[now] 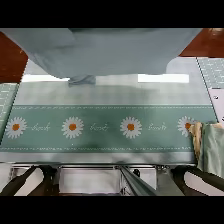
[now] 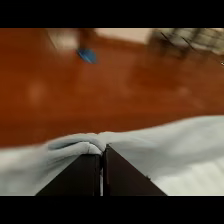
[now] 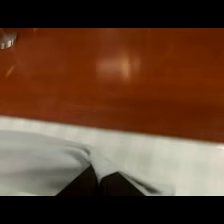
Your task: Fold the shirts.
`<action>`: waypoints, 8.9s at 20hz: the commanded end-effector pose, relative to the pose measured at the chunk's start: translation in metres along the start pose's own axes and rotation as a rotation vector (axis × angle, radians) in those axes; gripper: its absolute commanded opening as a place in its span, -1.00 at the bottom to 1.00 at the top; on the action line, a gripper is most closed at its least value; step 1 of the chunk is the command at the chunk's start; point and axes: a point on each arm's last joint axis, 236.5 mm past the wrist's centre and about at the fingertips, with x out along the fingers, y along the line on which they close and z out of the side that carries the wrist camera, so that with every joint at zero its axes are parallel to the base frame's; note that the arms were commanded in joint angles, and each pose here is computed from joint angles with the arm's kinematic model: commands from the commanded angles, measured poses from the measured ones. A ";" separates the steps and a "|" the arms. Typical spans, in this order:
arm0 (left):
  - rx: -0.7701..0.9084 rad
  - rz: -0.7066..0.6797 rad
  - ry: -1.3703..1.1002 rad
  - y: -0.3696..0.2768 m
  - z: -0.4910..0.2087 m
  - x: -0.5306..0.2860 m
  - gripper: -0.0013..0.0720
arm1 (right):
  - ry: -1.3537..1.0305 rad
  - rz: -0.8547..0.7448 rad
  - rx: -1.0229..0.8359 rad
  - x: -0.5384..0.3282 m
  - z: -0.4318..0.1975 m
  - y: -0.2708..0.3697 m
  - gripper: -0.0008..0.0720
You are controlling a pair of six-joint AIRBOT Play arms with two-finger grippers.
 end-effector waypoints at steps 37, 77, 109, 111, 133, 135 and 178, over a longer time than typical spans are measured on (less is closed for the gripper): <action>-0.475 0.457 0.529 0.188 -0.349 0.195 -0.87 | 0.558 -0.015 0.517 0.292 -0.293 -0.150 -0.92; -0.900 0.202 1.049 0.041 -0.543 -0.069 0.59 | 0.819 -0.157 0.650 0.048 -0.459 -0.112 0.73; -0.739 0.200 0.807 0.145 -0.396 0.088 -0.87 | 0.812 0.013 0.612 0.186 -0.367 -0.107 -0.92; -0.727 0.177 0.818 0.151 -0.391 0.124 -0.87 | 0.808 0.005 0.626 0.204 -0.365 -0.118 -0.92; -0.543 0.274 0.996 0.185 -0.367 0.109 0.93 | 1.091 -0.110 0.709 0.211 -0.432 -0.162 0.73; -0.486 0.261 0.953 0.171 -0.357 0.117 0.93 | 1.122 -0.079 0.698 0.220 -0.442 -0.143 0.73; -0.131 -0.232 1.037 -0.132 -0.376 0.204 -0.87 | 0.622 0.165 0.243 0.052 -0.289 0.056 -0.92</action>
